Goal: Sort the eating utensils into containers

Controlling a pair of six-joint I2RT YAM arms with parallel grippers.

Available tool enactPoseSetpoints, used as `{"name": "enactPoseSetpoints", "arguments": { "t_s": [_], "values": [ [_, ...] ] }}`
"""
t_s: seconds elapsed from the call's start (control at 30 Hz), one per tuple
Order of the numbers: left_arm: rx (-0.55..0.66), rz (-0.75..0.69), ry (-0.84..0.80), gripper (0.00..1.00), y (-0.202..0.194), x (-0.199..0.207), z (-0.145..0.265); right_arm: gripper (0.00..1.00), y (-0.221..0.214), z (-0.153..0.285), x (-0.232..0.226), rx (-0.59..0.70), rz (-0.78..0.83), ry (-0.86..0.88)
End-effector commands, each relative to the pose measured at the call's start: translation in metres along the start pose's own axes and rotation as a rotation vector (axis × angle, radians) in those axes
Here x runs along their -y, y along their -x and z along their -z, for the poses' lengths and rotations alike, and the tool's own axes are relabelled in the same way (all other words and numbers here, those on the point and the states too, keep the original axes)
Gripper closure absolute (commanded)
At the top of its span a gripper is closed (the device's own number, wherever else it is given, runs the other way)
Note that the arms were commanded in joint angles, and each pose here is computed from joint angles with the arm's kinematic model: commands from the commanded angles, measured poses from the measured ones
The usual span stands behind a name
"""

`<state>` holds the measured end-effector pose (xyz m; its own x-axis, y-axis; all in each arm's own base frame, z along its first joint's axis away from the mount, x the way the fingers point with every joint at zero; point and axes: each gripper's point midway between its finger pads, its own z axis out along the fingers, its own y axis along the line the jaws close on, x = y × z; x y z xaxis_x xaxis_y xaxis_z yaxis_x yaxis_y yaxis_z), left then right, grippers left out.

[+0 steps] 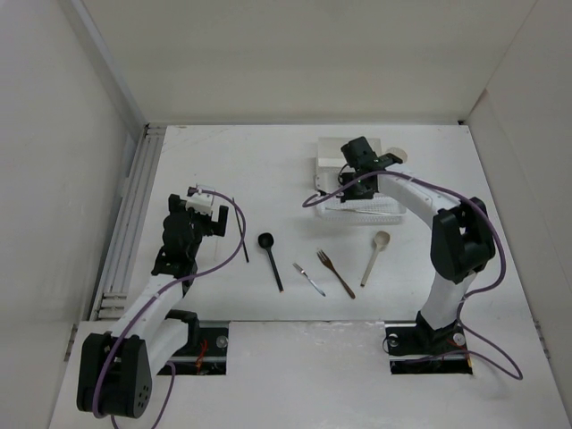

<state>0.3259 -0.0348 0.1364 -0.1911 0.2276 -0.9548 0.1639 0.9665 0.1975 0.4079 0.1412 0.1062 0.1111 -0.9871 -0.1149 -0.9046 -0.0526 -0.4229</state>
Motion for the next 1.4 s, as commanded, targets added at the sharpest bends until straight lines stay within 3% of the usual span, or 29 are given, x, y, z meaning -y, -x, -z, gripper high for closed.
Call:
{"name": "enactPoseSetpoints", "arguments": {
  "t_s": [0.0,0.1,0.13,0.17,0.33,0.4,0.47,0.5,0.53,0.63,0.67,0.77,1.07,1.37],
  "values": [
    [0.065,-0.006,0.016,0.00,0.023,-0.006,0.000,0.93,0.009,0.000,-0.004,0.037,0.000,0.005],
    [0.065,-0.006,0.016,0.00,0.023,-0.006,0.000,0.73,0.007,0.001,0.001,0.022,-0.038,-0.022],
    [0.065,-0.006,0.016,0.00,0.023,-0.006,0.000,0.62,0.008,0.001,0.002,0.026,-0.060,-0.032],
    [0.065,-0.006,0.016,0.00,0.023,-0.006,0.000,0.58,0.006,0.001,0.004,0.018,-0.074,-0.045],
    [0.074,-0.006,0.018,0.00,0.025,-0.007,0.001,0.53,0.000,0.027,0.044,0.053,-0.193,-0.231],
    [0.074,-0.006,0.018,0.00,0.025,-0.007,0.001,0.53,-0.005,0.060,0.062,0.100,-0.316,-0.370],
    [0.065,-0.006,0.016,0.00,0.021,-0.006,0.002,0.53,-0.031,0.086,0.083,0.159,-0.509,-0.534],
    [0.065,-0.006,0.016,0.00,0.021,-0.006,0.002,0.49,-0.043,0.116,0.088,0.239,-0.713,-0.621],
    [0.065,0.004,0.016,0.00,0.021,-0.005,0.002,0.45,-0.084,0.129,0.091,0.254,-0.870,-0.677],
    [0.076,0.004,0.018,0.00,0.023,-0.006,0.001,0.37,-0.145,0.129,0.056,0.247,-1.211,-0.623],
    [0.086,0.015,0.020,0.00,0.026,-0.006,0.001,0.37,-0.181,0.127,0.030,0.149,-1.344,-0.556],
    [0.095,0.016,0.022,0.00,0.025,-0.006,0.000,0.39,-0.231,0.102,-0.037,-0.065,-1.638,-0.375],
    [0.097,0.024,0.012,0.00,0.023,-0.003,0.000,0.40,-0.234,0.057,-0.106,-0.227,-1.748,-0.049],
    [0.105,0.034,0.022,0.00,0.021,-0.004,0.002,0.41,-0.234,0.015,-0.151,-0.412,-1.731,0.073]
  ]
}}
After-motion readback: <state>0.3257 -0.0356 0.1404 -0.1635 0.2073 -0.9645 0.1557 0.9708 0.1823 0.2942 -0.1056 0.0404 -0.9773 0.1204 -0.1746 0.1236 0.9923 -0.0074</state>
